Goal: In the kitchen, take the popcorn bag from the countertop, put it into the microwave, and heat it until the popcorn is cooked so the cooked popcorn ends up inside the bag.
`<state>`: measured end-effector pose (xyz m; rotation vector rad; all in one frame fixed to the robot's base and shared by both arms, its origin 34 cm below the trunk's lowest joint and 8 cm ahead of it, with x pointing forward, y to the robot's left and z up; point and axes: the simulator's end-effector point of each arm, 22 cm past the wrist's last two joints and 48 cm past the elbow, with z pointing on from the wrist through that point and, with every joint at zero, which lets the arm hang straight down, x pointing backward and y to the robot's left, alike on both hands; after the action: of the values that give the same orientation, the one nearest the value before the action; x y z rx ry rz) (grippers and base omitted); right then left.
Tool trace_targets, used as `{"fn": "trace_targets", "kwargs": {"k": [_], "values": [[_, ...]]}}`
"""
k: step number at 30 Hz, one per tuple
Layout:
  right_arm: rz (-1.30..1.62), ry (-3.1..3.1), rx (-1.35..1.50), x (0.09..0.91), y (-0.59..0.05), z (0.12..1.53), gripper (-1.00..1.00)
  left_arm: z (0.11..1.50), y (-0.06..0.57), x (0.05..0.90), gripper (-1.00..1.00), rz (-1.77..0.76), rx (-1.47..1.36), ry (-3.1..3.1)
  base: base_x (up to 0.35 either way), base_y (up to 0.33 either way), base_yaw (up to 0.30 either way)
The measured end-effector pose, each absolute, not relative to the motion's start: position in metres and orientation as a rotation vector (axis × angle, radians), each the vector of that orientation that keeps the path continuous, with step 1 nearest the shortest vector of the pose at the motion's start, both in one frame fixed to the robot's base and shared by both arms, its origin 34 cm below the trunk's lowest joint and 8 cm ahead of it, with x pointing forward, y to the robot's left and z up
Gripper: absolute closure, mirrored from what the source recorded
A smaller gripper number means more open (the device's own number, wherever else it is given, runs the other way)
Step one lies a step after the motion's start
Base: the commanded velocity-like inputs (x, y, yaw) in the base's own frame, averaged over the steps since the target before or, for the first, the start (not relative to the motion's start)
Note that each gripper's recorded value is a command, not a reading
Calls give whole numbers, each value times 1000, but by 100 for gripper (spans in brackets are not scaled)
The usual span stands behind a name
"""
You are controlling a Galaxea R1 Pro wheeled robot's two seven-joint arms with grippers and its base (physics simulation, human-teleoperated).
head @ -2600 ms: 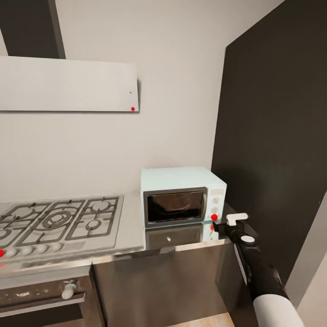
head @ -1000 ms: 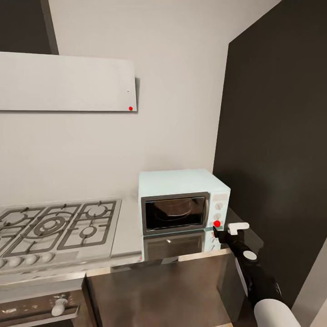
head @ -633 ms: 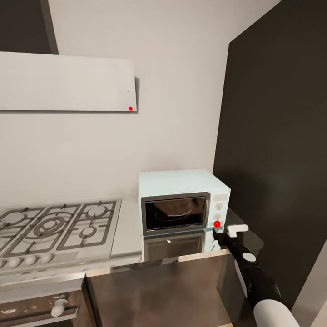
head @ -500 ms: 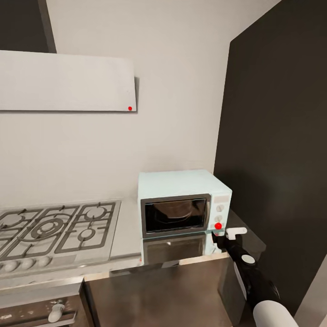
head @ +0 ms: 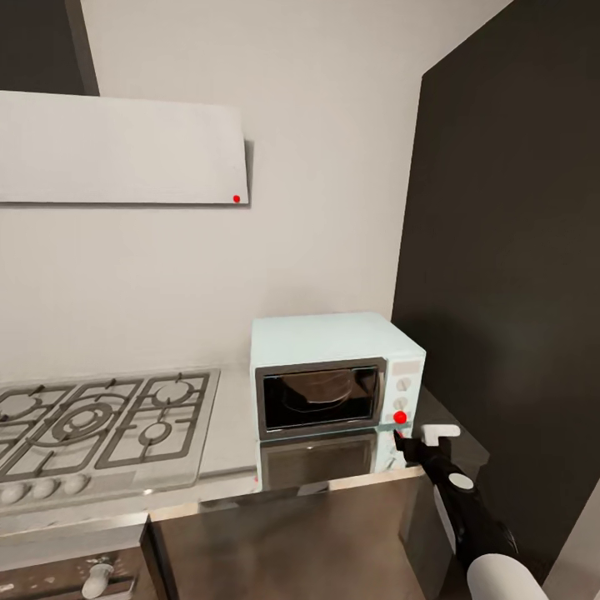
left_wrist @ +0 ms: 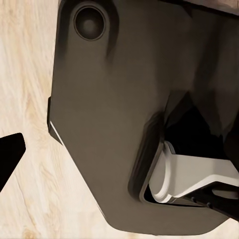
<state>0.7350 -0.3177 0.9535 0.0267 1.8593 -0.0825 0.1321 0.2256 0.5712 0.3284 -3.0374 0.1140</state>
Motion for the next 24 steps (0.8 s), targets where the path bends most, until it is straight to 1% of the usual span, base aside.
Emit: {"fn": "trace_targets", "kwargs": {"k": [9,10,20,24], "values": [[-71,1885,32,732,-315,941,-100,571,226,132,-100,113,328,-3037,11,-9,0],[-70,1887,31,731,-315,941,100,571,226,132,-100,113,328,-3037,0,0,0],[-69,1888,32,731,-315,940,100,571,226,132,-100,113,328,-3036,5,0,0],[-69,1887,31,731,-314,941,100,571,226,132,-100,114,328,-3037,260,0,0]]}}
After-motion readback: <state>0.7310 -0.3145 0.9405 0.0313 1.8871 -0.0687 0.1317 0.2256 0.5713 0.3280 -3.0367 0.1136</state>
